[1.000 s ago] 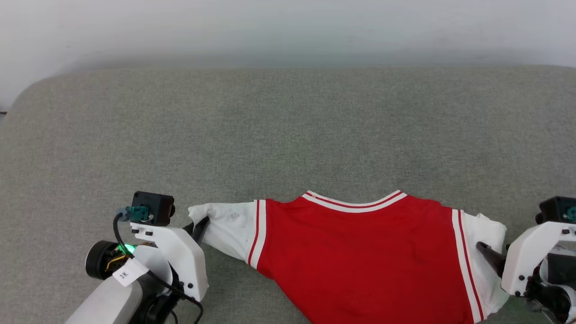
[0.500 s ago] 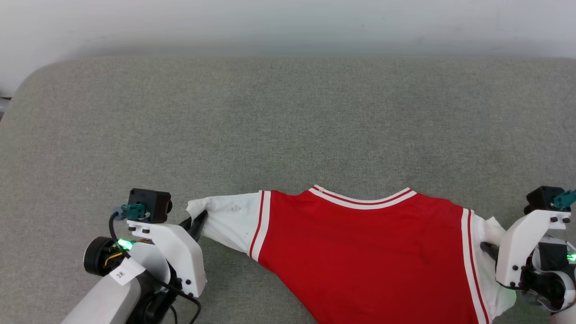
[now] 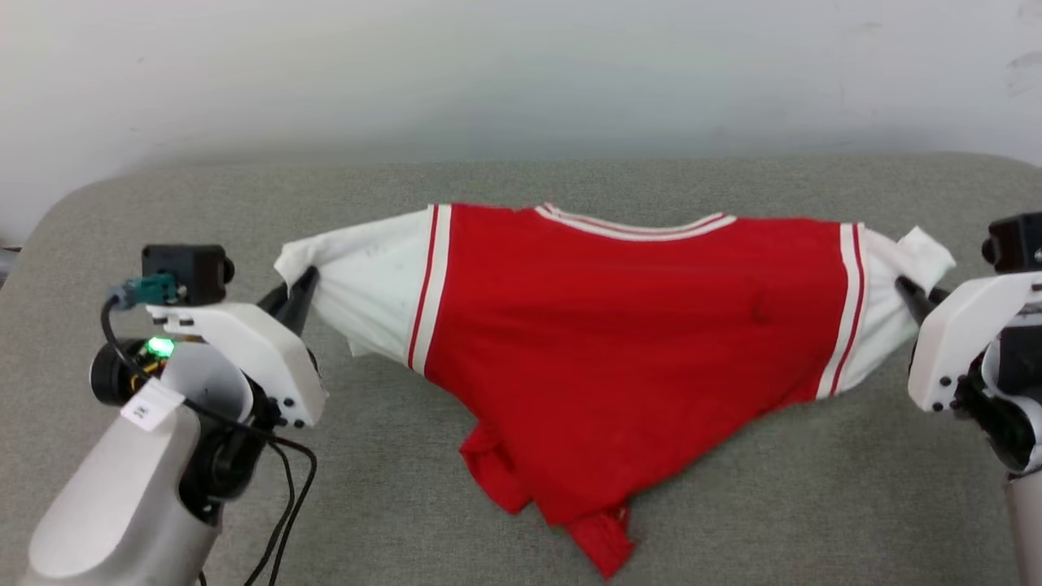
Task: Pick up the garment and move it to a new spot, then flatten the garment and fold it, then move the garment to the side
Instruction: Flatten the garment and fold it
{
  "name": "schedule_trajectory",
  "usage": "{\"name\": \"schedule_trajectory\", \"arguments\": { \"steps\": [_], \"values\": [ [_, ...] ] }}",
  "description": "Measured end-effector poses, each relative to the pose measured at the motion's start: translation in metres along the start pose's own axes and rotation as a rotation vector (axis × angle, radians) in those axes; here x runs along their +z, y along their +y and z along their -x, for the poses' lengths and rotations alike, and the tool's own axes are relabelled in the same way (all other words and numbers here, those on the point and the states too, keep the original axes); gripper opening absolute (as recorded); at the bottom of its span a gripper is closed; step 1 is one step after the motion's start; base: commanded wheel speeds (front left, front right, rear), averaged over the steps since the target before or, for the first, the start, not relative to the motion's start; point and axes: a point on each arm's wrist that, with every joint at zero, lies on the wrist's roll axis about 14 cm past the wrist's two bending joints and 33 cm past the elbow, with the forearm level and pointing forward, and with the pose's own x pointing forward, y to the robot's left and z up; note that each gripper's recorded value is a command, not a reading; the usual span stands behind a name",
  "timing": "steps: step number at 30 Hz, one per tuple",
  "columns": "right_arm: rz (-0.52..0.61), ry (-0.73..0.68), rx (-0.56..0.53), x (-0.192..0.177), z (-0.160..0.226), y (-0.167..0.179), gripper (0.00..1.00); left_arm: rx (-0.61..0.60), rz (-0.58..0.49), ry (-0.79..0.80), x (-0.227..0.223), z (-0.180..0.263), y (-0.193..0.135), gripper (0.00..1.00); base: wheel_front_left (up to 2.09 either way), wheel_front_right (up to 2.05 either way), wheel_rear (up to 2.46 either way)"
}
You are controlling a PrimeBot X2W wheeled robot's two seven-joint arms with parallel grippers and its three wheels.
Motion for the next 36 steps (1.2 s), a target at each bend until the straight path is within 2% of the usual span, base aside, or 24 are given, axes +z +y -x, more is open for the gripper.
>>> {"name": "schedule_trajectory", "arguments": {
  "steps": [5, 17, 24, 31, 36],
  "values": [
    [0.021, -0.141, -0.028, 0.048, -0.002, -0.006, 0.00, -0.017, 0.019, -0.113, 0.043, -0.019, -0.002, 0.00, 0.00, 0.00, 0.00],
    [0.092, -0.441, -0.082, 0.171, -0.034, -0.016, 0.00, -0.002, -0.061, -0.443, 0.159, -0.085, 0.005, 0.00, 0.00, 0.00, 0.00],
    [0.134, -0.564, -0.110, 0.235, -0.059, -0.019, 0.00, 0.004, -0.125, -0.580, 0.212, -0.125, 0.015, 0.00, 0.00, 0.00, 0.00],
    [0.163, -0.606, -0.131, 0.262, -0.091, -0.025, 0.00, 0.029, -0.167, -0.618, 0.226, -0.166, 0.030, 0.00, 0.00, 0.00, 0.00],
    [0.187, -0.569, -0.120, 0.248, -0.126, -0.022, 0.00, 0.045, -0.151, -0.572, 0.200, -0.197, 0.043, 0.00, 0.00, 0.00, 0.00]
  ]
}}
